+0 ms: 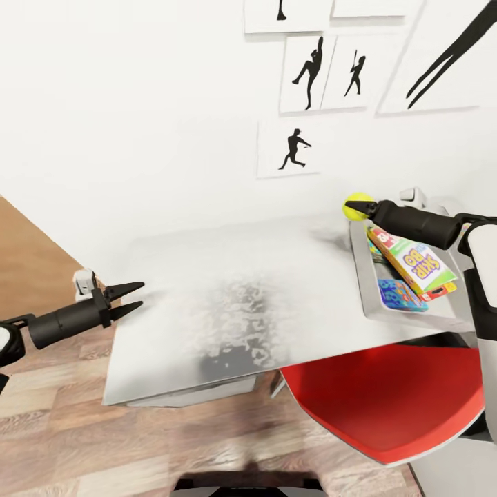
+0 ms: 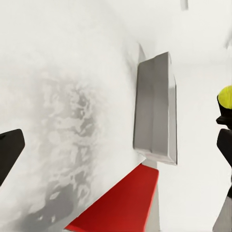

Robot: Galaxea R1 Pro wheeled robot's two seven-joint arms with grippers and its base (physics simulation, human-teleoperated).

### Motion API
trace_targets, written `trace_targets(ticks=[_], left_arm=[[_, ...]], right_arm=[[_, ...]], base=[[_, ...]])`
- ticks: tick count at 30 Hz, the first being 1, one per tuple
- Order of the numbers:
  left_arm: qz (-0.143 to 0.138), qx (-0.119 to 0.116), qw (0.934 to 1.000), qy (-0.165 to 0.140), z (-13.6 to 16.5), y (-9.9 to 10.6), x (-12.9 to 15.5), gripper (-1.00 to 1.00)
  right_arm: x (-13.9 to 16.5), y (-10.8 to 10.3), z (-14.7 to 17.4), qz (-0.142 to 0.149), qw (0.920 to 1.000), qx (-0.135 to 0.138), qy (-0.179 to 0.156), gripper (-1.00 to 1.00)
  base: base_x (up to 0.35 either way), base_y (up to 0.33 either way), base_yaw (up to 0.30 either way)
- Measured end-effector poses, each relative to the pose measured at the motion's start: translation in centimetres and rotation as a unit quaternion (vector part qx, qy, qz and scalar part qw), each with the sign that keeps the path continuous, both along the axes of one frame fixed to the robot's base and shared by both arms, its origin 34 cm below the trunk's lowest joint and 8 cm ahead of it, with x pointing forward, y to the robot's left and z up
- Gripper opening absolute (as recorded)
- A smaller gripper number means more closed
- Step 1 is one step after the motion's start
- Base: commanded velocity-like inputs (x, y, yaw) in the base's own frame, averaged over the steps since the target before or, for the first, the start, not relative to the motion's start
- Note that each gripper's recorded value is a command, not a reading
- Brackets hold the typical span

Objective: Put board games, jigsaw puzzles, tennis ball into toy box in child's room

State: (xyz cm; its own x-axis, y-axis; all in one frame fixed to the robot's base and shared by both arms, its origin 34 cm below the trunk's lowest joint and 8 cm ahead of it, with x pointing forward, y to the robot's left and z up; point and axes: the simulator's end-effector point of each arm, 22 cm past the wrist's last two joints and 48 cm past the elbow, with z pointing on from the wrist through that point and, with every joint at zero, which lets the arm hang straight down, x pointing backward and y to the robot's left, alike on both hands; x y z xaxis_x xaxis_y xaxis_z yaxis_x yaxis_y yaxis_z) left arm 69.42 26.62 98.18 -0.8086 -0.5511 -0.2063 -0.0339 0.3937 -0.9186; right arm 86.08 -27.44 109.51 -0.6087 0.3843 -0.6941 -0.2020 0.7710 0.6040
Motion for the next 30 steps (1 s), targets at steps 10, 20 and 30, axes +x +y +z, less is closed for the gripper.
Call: trace_targets(ticks=[10, 20, 30], left_arm=[[0.0, -0.014, 0.9999, -0.001, 0.0, -1.0, 0.0, 1.0], [0.001, -0.017, 0.9999, -0.001, 0.1, -1.2, 0.0, 1.0], [0.001, -0.018, 0.9998, -0.001, 0.1, -1.2, 0.0, 1.0]], right_arm=[[0.2, -2.0, -0.9, -0.025, 0.9992, -0.029, 0.014, -1.0], [0.2, -2.8, -1.0, -0.033, 0.9986, -0.039, 0.016, -1.0], [0.1, -3.1, -1.7, -0.036, 0.9982, -0.04, 0.025, -1.0]], base=[[0.0, 0.0, -0.272], [0.0, 0.0, -0.263], [0.0, 0.0, -0.07]])
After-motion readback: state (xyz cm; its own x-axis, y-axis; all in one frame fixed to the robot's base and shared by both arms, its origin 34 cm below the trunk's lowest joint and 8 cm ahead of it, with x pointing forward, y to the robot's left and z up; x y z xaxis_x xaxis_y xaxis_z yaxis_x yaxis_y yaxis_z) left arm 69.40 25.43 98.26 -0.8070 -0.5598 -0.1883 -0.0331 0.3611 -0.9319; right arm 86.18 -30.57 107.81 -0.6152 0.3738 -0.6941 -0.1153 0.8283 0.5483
